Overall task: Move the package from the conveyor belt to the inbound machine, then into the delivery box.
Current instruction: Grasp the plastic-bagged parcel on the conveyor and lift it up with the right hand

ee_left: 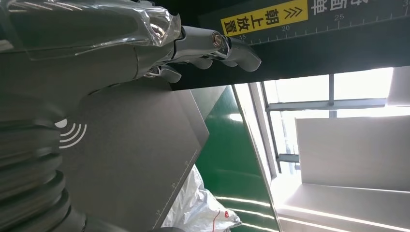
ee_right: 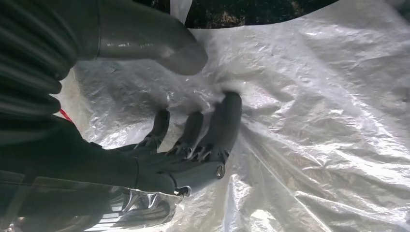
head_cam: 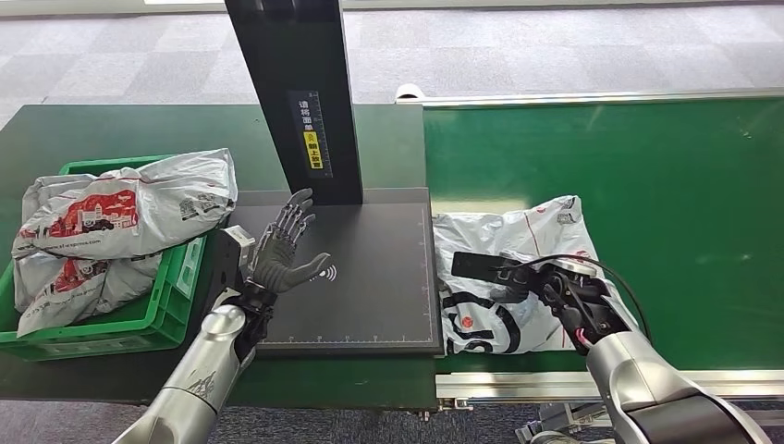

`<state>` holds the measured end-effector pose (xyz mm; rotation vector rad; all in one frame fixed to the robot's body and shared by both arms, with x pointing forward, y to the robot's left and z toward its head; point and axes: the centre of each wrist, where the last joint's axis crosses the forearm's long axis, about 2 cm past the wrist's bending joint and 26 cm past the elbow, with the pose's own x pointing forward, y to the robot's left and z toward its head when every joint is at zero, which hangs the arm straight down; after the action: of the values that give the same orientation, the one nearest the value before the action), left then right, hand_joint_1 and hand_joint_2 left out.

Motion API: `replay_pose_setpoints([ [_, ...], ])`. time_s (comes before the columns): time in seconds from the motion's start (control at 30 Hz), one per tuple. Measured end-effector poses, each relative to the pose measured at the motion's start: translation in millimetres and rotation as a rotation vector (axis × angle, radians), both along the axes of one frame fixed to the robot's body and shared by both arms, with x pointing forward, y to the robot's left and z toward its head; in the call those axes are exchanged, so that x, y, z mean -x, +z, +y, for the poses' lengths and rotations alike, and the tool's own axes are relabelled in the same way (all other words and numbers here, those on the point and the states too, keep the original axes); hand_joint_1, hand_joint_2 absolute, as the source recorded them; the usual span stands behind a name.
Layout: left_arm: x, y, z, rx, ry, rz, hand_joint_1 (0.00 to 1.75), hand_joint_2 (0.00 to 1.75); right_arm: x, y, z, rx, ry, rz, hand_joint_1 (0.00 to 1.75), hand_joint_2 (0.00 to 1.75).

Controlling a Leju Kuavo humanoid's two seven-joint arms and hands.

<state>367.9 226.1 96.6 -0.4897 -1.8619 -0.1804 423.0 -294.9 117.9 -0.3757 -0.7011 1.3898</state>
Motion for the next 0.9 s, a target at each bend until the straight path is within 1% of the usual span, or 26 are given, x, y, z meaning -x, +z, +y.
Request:
replay_pose_setpoints([
  [0.43,-0.3,0.1,1.6,0.001,0.008,0.010,0.00,1.75,1.5,-2.2,0.2,0.014,0.026,0.011,1.75,1.75],
  [0.5,0.0,0.0,2.3,0.002,0.011,0.009,0.00,1.75,1.0,-1.9,-0.4,-0.004,0.032,-0.017,1.60,1.75],
  [0.53,0.4,-0.1,2.7,0.003,0.013,0.009,0.00,1.75,0.6,-1.4,-0.6,-0.015,0.036,-0.042,1.47,1.75],
  [0.57,1.1,-0.5,3.2,0.003,0.015,0.009,0.00,1.75,-0.1,-0.7,-0.7,-0.030,0.037,-0.078,1.05,1.75],
  [0.63,4.5,-2.3,5.0,0.007,0.021,0.009,0.00,1.75,-2.2,2.2,0.6,-0.080,0.035,-0.191,0.37,1.75],
  [0.67,7.2,-3.8,6.3,0.009,0.026,0.009,0.00,1.75,-3.9,5.0,2.1,-0.119,0.032,-0.273,0.06,1.75],
  [0.8,17.9,-8.3,11.1,0.021,0.044,0.002,0.00,1.75,-12.9,25.1,11.8,-0.316,0.024,-0.623,0.00,1.75],
  [0.9,20.9,-8.8,12.4,0.025,0.049,-0.004,0.00,1.75,-15.6,39.0,18.2,-0.403,0.023,-0.783,0.00,1.75],
])
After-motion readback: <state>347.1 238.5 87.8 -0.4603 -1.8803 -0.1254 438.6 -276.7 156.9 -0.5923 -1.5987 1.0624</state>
